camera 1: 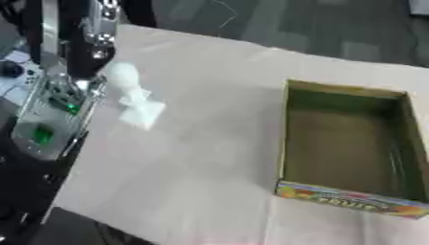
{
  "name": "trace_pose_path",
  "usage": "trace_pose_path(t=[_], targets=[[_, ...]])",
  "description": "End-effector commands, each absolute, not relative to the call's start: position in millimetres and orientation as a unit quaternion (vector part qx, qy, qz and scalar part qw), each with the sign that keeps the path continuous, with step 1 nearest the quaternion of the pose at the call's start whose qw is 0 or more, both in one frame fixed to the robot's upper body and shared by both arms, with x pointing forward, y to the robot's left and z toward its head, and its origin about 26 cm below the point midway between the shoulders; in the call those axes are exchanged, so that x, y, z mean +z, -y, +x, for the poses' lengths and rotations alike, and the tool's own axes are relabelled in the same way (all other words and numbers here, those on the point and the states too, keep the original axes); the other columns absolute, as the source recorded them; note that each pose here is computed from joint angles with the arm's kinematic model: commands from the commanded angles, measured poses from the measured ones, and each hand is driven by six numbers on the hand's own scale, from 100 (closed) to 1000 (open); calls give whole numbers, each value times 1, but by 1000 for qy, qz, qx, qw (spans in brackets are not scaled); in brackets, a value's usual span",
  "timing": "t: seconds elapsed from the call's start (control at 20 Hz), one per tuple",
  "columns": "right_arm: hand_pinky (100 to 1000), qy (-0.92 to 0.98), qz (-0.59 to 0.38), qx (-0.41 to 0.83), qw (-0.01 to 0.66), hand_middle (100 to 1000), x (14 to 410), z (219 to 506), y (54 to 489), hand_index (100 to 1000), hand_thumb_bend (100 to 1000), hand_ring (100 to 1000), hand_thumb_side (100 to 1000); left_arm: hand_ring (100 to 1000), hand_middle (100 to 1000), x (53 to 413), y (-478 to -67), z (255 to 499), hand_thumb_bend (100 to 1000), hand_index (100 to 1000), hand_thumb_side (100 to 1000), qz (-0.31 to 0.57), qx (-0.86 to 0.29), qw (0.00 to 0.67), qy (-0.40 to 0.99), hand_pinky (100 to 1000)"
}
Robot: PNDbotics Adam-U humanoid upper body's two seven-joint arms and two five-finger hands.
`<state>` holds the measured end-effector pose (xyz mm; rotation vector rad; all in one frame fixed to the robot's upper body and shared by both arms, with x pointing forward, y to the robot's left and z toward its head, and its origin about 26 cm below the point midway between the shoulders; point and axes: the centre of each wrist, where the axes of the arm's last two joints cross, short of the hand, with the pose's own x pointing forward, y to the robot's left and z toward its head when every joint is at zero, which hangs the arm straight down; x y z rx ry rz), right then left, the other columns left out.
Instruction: Pick up objects on the table and place them in the box.
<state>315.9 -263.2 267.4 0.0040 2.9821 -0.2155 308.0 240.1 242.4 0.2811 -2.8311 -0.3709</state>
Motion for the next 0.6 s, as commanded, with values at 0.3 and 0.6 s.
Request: trace_pose_path(t=[0.3, 0.6], targets=[[429, -993, 1, -82, 90, 390, 277, 315, 261, 534, 100, 359, 1000, 699, 857, 235, -242, 303, 100, 864, 823, 143, -225, 171, 948, 737], [430, -992, -8, -85, 88, 390, 277, 314, 256, 534, 100, 359, 1000, 730, 862, 244, -265, 299, 100, 864, 810, 266, -367, 227, 862, 782]])
